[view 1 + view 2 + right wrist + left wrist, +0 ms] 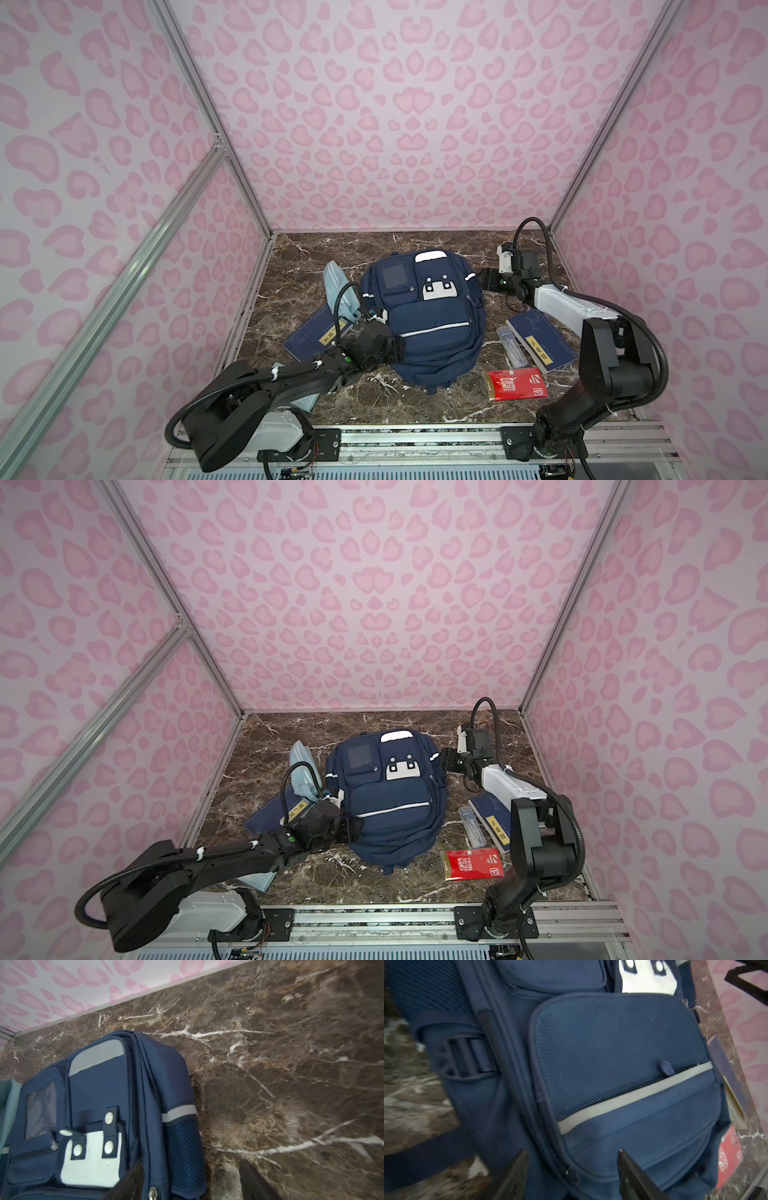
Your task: Pack the student bag
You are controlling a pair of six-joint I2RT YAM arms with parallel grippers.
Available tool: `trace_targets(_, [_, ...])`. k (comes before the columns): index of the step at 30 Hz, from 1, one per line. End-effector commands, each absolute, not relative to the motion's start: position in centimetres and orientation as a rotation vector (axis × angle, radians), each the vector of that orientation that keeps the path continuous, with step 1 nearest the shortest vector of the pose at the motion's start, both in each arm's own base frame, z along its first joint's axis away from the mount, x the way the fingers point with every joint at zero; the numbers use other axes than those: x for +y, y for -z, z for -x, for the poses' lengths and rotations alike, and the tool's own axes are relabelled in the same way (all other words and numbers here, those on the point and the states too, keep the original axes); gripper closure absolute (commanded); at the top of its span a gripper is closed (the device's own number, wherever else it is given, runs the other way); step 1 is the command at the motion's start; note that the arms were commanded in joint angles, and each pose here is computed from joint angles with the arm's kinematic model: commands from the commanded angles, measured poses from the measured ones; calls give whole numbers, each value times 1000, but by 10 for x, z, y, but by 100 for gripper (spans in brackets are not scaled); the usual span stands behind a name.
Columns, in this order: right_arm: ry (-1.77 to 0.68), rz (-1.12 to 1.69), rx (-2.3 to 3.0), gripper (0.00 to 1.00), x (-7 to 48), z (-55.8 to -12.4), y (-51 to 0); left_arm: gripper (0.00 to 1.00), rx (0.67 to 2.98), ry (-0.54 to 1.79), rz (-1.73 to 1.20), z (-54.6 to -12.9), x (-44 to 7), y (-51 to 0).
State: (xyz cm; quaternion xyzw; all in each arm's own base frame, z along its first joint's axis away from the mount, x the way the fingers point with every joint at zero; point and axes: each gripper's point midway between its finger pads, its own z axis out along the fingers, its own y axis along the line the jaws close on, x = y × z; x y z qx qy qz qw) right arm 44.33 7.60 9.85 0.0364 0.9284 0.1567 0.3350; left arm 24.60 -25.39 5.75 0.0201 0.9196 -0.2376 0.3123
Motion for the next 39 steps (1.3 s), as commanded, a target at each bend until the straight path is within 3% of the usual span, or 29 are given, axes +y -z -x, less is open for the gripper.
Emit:
trace_targets(1, [-413,-57,2542,33,79,-443,-71,36,2349,589,12,-266,-278,-66])
trace_targets(4, [-448,-49,2577,44,84,-447,-56,48,2377,552,15,-270,-290,-57])
trace_targets(6, [-475,-56,2598,57,84,-445,-47,54,2381,542,21,-274,-294,-50])
trace_targets(9, [-469,-109,2644,87,73,-438,-35,62,2362,486,27,-284,-294,-50])
trace_targets(14, [-441,-181,2646,98,58,-420,-34,77,2320,473,18,-312,-303,-65])
trace_targets(28, [-521,-166,2655,94,88,-369,-49,73,2301,464,50,-423,-308,-89])
trace_targets(30, [-555,-158,2627,88,95,-360,-55,66,2291,455,52,-434,-303,-100])
trace_targets(34, [-503,-204,2596,66,82,-357,-64,30,2259,412,50,-436,-282,-126])
trace_targets(35, [-500,-224,2589,61,77,-358,-67,26,2253,401,50,-431,-277,-132])
trace_targets(39, [-432,-263,2572,50,62,-361,-76,26,2249,421,11,-392,-267,-146])
